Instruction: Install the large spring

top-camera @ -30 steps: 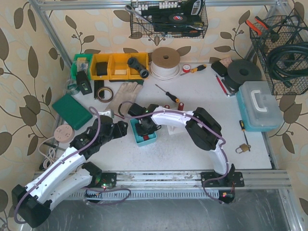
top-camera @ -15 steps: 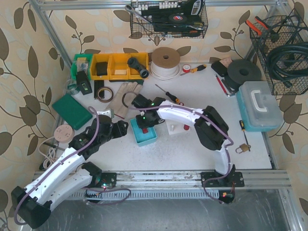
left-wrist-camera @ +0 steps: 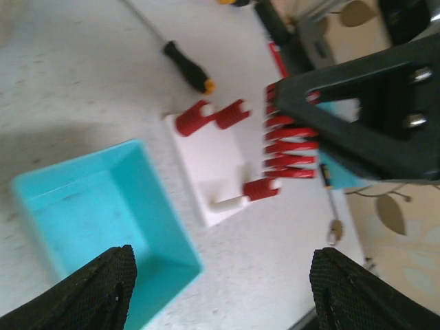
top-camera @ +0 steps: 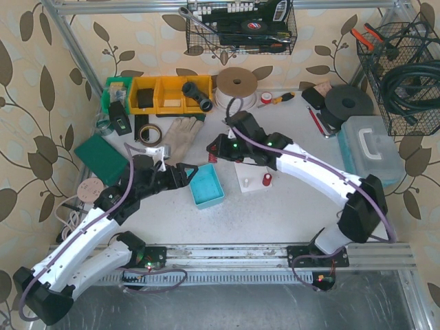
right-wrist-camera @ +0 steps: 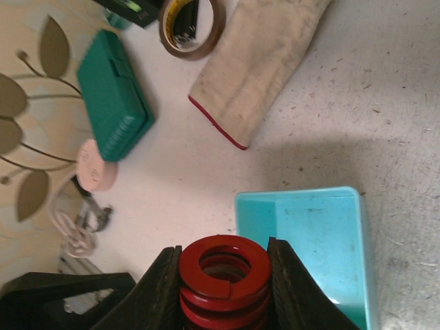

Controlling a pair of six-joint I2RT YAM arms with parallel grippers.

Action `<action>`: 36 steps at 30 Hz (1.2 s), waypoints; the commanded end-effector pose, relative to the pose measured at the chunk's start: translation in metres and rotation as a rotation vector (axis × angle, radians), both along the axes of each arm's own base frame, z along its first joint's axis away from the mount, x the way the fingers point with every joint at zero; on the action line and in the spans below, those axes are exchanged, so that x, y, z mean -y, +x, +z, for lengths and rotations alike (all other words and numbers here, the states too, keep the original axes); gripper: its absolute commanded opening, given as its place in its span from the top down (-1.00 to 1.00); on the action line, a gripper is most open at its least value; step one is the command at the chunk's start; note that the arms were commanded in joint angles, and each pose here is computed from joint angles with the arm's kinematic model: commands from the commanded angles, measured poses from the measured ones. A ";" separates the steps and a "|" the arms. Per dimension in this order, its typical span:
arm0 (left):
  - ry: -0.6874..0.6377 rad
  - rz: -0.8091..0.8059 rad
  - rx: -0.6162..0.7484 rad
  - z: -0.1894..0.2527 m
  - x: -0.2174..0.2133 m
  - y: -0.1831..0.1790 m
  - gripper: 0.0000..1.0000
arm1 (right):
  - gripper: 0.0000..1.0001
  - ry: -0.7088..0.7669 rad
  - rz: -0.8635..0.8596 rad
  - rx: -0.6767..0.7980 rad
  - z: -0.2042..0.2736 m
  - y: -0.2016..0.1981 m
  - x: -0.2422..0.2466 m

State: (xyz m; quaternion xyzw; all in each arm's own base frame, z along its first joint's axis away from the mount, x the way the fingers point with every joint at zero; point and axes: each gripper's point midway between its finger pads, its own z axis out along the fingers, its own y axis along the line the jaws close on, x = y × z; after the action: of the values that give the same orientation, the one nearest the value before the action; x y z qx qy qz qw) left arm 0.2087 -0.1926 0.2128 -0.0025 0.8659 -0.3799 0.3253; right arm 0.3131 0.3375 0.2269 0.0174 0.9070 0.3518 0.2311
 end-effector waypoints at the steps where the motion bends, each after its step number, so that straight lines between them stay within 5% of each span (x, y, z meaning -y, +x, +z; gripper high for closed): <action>1: -0.243 -0.112 0.065 0.067 0.034 0.002 -0.46 | 1.00 0.204 -0.103 -0.008 0.029 0.003 0.011; 11: -0.513 -0.148 -0.029 0.092 0.070 0.020 -0.51 | 1.00 0.421 -0.206 0.020 0.065 0.000 0.051; 25: -0.551 -0.289 -0.182 0.094 0.116 0.026 -0.50 | 1.00 0.345 0.058 0.105 0.085 -0.018 0.047; 36: -0.576 -0.346 -0.185 0.103 0.126 0.022 -0.48 | 1.00 0.381 0.081 0.095 0.083 -0.018 0.050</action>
State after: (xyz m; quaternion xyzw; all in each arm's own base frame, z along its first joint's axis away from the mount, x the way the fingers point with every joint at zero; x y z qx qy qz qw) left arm 0.2340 -0.3111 0.2795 -0.0169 0.7677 -0.6233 0.1475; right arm 0.3011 0.2818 0.2941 0.0378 0.8261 0.5044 0.2484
